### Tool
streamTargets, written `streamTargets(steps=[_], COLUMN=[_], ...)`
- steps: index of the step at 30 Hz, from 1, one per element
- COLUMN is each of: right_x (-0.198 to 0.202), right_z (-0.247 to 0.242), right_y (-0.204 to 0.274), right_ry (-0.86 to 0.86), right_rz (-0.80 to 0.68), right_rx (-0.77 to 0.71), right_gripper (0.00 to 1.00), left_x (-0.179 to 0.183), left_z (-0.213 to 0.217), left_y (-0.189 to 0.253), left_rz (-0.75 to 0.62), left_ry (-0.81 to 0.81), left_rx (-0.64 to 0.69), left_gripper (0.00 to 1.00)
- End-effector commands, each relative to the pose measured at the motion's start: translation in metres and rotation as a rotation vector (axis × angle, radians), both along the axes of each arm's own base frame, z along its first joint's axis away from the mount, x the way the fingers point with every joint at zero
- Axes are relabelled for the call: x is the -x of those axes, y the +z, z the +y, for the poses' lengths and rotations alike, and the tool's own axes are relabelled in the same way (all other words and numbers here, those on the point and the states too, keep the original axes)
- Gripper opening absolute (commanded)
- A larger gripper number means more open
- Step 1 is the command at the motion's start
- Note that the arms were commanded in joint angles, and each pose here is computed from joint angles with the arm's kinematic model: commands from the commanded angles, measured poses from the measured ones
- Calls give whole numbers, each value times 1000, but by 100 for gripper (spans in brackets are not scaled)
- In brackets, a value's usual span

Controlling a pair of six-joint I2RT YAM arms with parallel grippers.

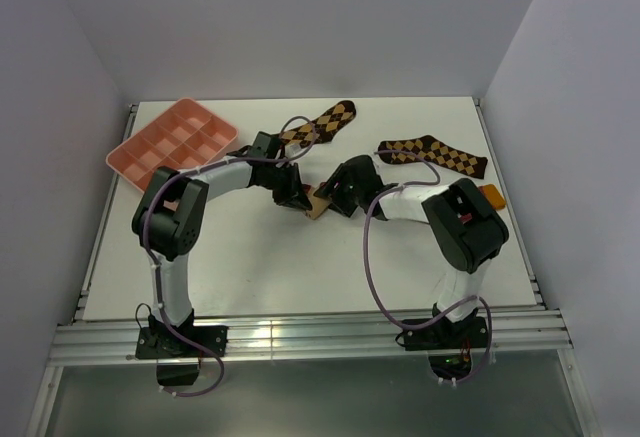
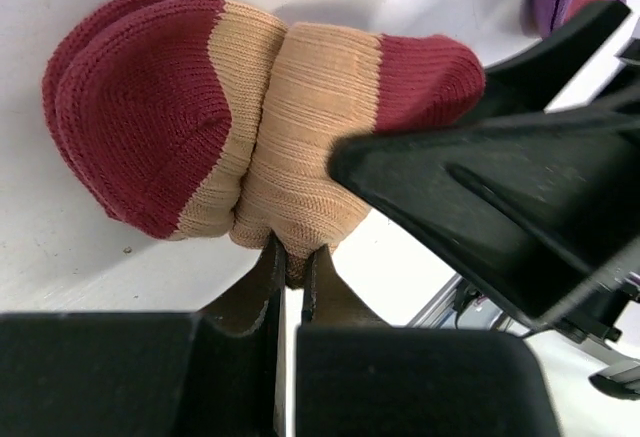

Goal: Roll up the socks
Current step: Roll the sock at the center of the board.

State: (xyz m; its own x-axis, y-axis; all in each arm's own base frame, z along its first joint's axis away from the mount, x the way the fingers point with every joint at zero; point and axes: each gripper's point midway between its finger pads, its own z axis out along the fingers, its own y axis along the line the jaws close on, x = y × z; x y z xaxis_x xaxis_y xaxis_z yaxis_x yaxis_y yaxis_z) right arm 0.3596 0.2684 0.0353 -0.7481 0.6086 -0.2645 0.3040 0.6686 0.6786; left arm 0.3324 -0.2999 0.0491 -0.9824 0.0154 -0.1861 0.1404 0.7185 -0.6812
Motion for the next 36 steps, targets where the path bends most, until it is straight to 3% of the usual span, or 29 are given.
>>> streamTargets(steps=[1,3,8,9,12,13,19,21,27,36], right_x=[-16,-15,-17,-11,-4,-2,15,21,33,44], right_z=[0,1,3,0,-3,-2,-10,-10,-12,-5], right_y=[-2,-8,-10,-15,-19,-20,-25,-24,-18,-12], right_ry=[-26,-18,20,32,64,78,133,148,167,212], right_rz=[-44,-30,-13,23,75,90,192,218,276,315], right_rx=[6,10,54,82,128,137,230,256,323,313], right_gripper=[65,59,24,16,6,1,0,0,0,0], left_x=[9,9,10,10,11,10,6,7,12,28], left_z=[4,5,10,11,21,23,51,59,41,-14], left_y=[-16,-18,-22,-18,-21,-12,8,10,72,84], left_rz=[77,88,93,79,33,4,-203,-283,-725,-995], left_ry=[3,7,17,24,59,72,192,227,251,143], left_rx=[-23,-18,-27,-29,-65,-62,-159,-219,-321,-352], left_gripper=[1,1,3,5,11,20,59,61,63,65])
